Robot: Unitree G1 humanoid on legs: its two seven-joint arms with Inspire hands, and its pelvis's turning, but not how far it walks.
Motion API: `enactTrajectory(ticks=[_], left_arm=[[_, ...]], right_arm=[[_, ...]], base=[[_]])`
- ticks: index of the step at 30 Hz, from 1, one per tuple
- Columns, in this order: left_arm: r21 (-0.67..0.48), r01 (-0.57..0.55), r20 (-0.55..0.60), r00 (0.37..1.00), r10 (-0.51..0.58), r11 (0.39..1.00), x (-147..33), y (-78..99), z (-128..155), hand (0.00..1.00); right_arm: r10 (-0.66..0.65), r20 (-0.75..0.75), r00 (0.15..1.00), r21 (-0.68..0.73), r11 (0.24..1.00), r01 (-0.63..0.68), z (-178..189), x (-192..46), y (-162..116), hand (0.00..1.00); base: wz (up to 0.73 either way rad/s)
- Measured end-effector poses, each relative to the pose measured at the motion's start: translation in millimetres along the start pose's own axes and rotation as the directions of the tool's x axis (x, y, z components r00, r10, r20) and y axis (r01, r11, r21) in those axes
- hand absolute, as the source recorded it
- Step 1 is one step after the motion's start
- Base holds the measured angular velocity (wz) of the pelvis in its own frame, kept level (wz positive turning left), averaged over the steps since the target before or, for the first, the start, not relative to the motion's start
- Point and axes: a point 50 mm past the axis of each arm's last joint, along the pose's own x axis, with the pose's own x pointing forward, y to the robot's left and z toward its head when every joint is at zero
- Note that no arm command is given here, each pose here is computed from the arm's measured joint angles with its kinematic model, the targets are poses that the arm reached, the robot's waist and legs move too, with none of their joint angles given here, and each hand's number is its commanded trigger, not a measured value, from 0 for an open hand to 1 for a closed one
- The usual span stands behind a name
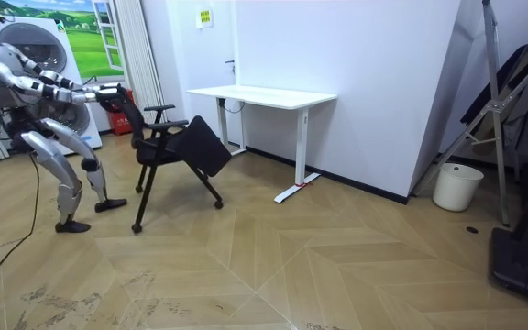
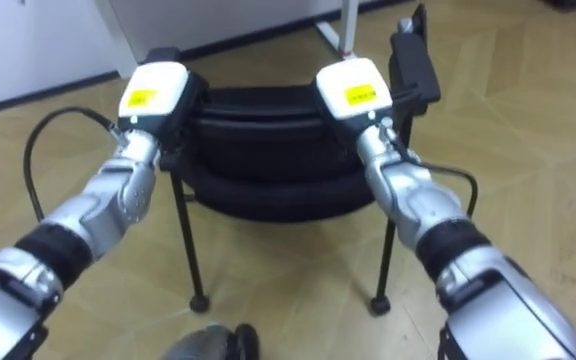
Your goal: Push chair
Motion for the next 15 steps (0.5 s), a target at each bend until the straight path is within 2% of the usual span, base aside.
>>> enactTrajectory(ticks=[7,15], left_arm=[[0.009,-0.005,0.009,1.0,0.005,1.0,1.1,4.9,-1.3,1.0],[0.027,-0.031,0.025,0.999,0.03,0.999,6.8,17.1,-4.8,1.0]], right_arm=[[-0.013,-0.004,1.0,0.008,1.0,0.013,4.7,1.4,0.3,1.0],[-0.042,-0.01,0.999,0.024,0.999,0.042,9.0,6.5,-6.2,1.0]], base=[[-0.17],[-0.03]])
